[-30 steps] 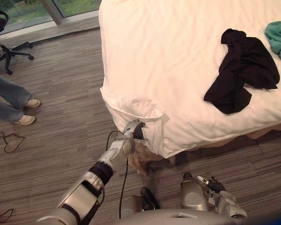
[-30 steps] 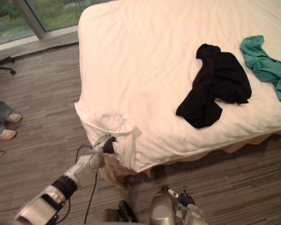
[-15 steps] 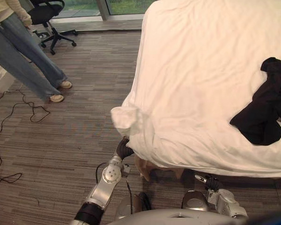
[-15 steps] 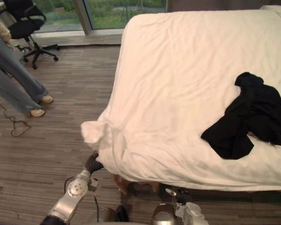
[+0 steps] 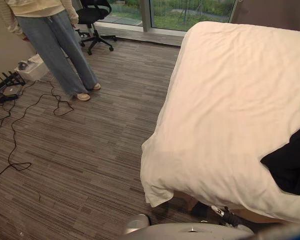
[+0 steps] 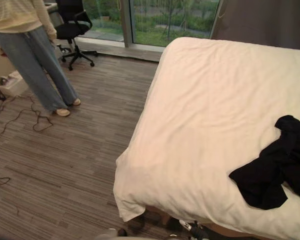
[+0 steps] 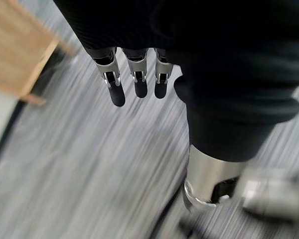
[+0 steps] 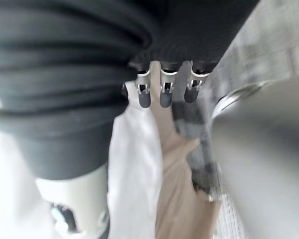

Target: Tidy the bed and pick cloth on bed and put in laundry

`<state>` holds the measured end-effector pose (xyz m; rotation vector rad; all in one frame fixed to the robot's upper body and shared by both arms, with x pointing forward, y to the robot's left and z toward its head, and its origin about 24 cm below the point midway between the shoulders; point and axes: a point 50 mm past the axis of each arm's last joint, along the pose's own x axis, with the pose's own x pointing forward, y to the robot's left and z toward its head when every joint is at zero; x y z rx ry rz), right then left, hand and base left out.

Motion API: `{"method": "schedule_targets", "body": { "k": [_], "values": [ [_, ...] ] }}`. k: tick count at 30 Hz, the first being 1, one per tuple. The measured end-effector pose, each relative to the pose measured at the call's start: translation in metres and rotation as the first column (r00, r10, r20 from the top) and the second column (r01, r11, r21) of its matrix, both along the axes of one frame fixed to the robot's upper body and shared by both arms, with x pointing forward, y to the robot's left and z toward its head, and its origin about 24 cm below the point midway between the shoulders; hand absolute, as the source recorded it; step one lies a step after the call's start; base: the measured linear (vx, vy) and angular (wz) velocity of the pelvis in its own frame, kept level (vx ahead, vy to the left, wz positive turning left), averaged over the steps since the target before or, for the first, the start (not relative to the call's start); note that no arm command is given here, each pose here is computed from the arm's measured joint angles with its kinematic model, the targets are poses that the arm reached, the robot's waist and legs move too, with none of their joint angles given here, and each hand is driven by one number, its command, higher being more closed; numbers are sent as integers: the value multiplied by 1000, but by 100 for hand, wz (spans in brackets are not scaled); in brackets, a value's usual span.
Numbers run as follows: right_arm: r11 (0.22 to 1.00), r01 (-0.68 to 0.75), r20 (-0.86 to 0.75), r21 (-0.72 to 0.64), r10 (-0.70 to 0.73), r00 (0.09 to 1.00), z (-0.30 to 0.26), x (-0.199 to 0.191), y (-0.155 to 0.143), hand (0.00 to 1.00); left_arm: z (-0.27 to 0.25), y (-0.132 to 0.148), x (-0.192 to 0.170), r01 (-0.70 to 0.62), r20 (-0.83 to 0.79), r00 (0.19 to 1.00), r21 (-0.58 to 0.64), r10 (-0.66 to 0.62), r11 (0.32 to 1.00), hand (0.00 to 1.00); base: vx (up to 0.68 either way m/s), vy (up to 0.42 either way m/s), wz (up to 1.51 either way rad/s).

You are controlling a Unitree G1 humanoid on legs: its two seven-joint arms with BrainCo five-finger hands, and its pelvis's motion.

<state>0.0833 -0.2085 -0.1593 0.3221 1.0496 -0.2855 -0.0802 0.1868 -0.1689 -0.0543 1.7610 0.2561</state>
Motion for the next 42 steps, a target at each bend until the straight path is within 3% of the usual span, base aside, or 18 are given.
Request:
{"method": "schedule_targets", "body": {
  "k": [2, 5, 6, 9, 13, 18, 24, 28, 29, 33, 36, 37, 39, 41, 42],
  "values": [
    [1000, -8, 1, 3, 8, 1000, 0, 1, 1, 0, -3, 3, 17, -48, 93, 995, 44, 44, 998, 0, -139, -21, 2],
    [1000, 0, 4, 2, 0, 1000, 0, 2, -1, 0, 2, 43, 61, -189, 323, 939, 195, 119, 962, 0, -155, -27, 10],
    [1000, 4, -5, -5, -4, 1000, 0, 0, -5, 0, 8, 62, 81, -234, 421, 900, 242, 116, 942, 0, -134, -9, 20],
    [1000, 10, 22, -28, -9, 1000, 4, 12, -16, 0, 23, 80, 130, -259, 625, 781, 289, 23, 922, 0, -88, 26, -2],
    [998, -6, 80, -57, 11, 997, 14, 40, -27, 0, 29, 68, 155, -254, 739, 673, 239, -6, 937, 0, -26, 77, -62],
    [997, 55, 74, -62, -51, 996, 14, 40, -26, 0, 29, 38, 183, -112, 799, 601, 107, -18, 988, 0, 2, 106, -51],
    [994, 110, 35, -17, -110, 993, 1, 12, 6, 0, 24, 23, 179, -43, 776, 630, 76, -32, 996, 0, -30, 131, -30],
    [992, 118, 68, -38, -115, 991, 2, 13, 6, 0, 20, 23, 170, -57, 741, 670, 94, -32, 994, 0, 19, 7, -32],
    [992, 114, 74, -52, -110, 991, 2, 12, 6, 100, 20, 24, 169, -70, 738, 674, 107, -32, 992, 0, 54, -30, -43],
    [985, 160, 77, -71, -154, 985, 3, 15, 7, 100, 17, 22, 169, -89, 720, 694, 109, -17, 990, 0, 59, -33, -48],
    [924, 369, 8, -104, -370, 929, 1, 9, 0, 100, 16, 19, 176, -87, 701, 713, 110, -16, 990, 0, 93, -37, -32],
    [864, 488, -12, -122, -493, 870, 1, 3, -7, 100, 15, 16, 177, -89, 698, 716, 100, -6, 991, 0, 74, -15, -1],
    [643, 746, 8, -171, -756, 654, 7, -15, -36, 100, 14, 11, 177, -107, 689, 724, 62, 35, 992, 0, 29, 12, 13],
    [434, 880, 166, -192, -869, 465, 28, -19, -76, 100, 14, 17, 175, -127, 683, 728, 49, 60, 991, 0, -20, 6, 17],
    [338, 926, 327, -171, -867, 377, 54, -14, -112, 100, 15, 25, 170, -165, 679, 728, 41, 94, 985, 0, -54, 10, 21]
  ]
}}
